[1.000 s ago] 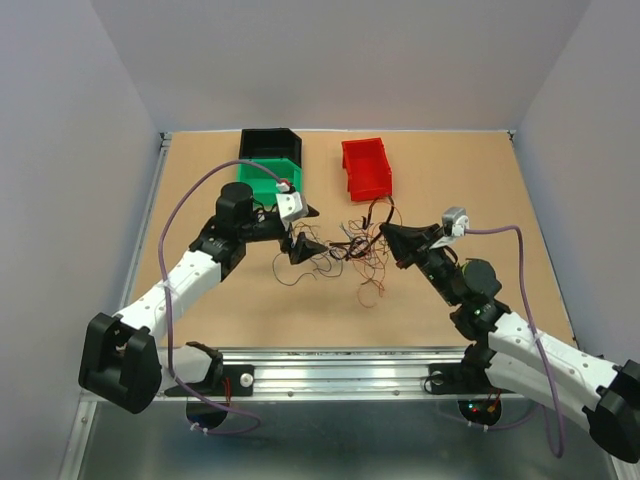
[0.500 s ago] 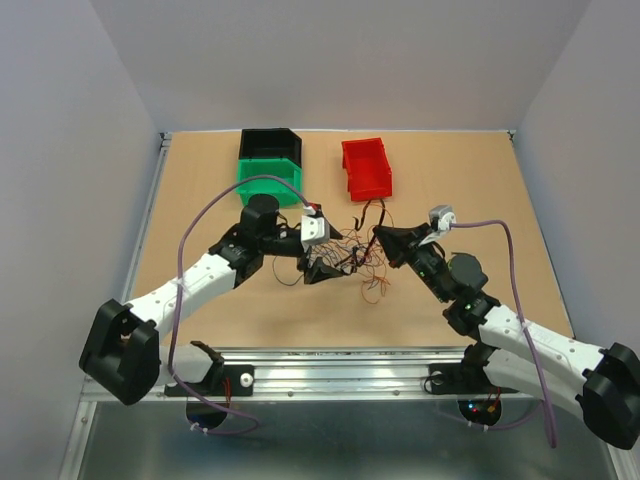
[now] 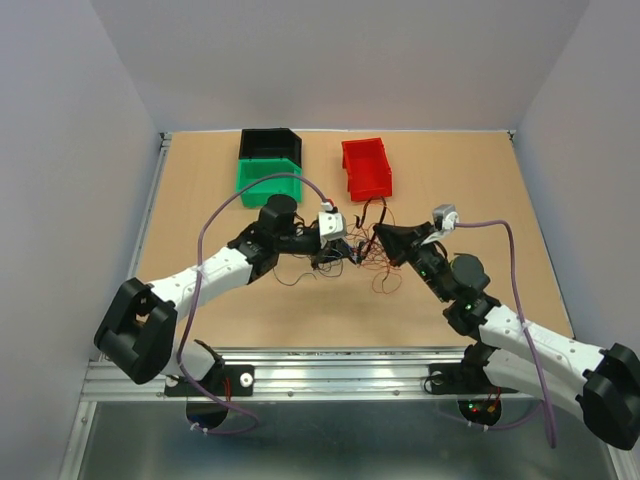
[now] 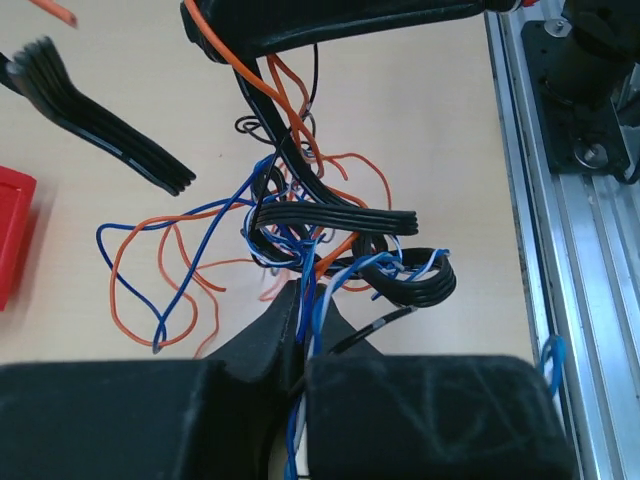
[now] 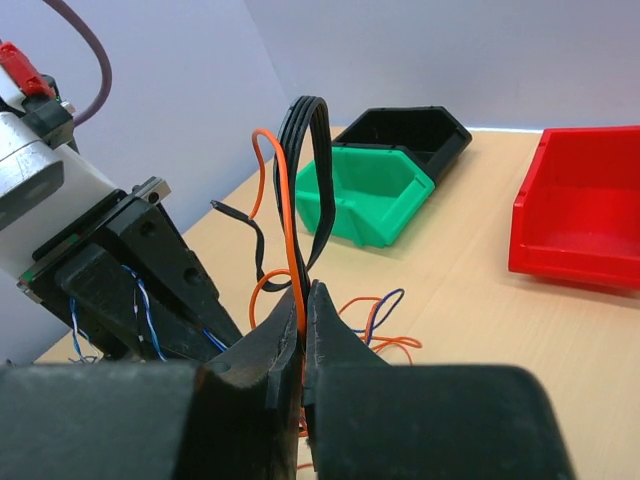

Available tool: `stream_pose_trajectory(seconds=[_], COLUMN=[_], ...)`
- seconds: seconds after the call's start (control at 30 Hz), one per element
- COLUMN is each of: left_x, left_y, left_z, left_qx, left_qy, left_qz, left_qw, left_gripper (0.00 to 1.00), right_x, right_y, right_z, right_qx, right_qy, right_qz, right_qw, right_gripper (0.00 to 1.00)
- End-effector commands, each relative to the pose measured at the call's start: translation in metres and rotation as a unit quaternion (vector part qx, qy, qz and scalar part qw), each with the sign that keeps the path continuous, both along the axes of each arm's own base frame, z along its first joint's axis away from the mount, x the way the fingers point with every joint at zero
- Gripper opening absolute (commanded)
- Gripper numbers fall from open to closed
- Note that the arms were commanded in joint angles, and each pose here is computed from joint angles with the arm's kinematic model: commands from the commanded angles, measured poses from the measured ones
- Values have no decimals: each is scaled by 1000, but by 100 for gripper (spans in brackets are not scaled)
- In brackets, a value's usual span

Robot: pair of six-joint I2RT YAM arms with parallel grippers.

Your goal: Untangle the cables

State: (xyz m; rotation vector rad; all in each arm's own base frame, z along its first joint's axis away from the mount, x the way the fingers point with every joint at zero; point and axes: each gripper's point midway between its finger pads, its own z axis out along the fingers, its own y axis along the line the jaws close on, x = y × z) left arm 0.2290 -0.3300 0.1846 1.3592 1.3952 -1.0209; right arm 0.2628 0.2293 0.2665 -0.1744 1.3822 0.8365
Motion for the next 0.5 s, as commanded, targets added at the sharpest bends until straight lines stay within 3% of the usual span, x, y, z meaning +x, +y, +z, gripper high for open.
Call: stream_pose_trajectory(seconds=[0.0, 0.1, 0.17, 0.27, 0.47], left_x=[8, 28, 65, 115, 155], left_y=[-2, 14, 47, 114, 195], left_z=[47, 56, 61, 77, 94], left_qx=[-47, -53, -57, -96, -155], left_qy=[-52, -52, -53, -30, 35], left_qz=[14, 80, 170, 279, 383], left_qw=[997, 994, 982, 955, 910], left_gripper=[0, 0, 0, 0, 0], right_x=[0, 9, 12, 13, -18], right_y=[-10, -33, -51, -106, -186], right_z=[47, 41, 31, 17, 9], right_qx=[57, 62, 54, 63, 80], right_qy=[-44, -22, 7, 44, 63], right_qz=[-23, -86, -130, -255, -387], right_qw=[997, 994, 990, 964, 917], right_gripper=[1, 0, 1, 1, 1])
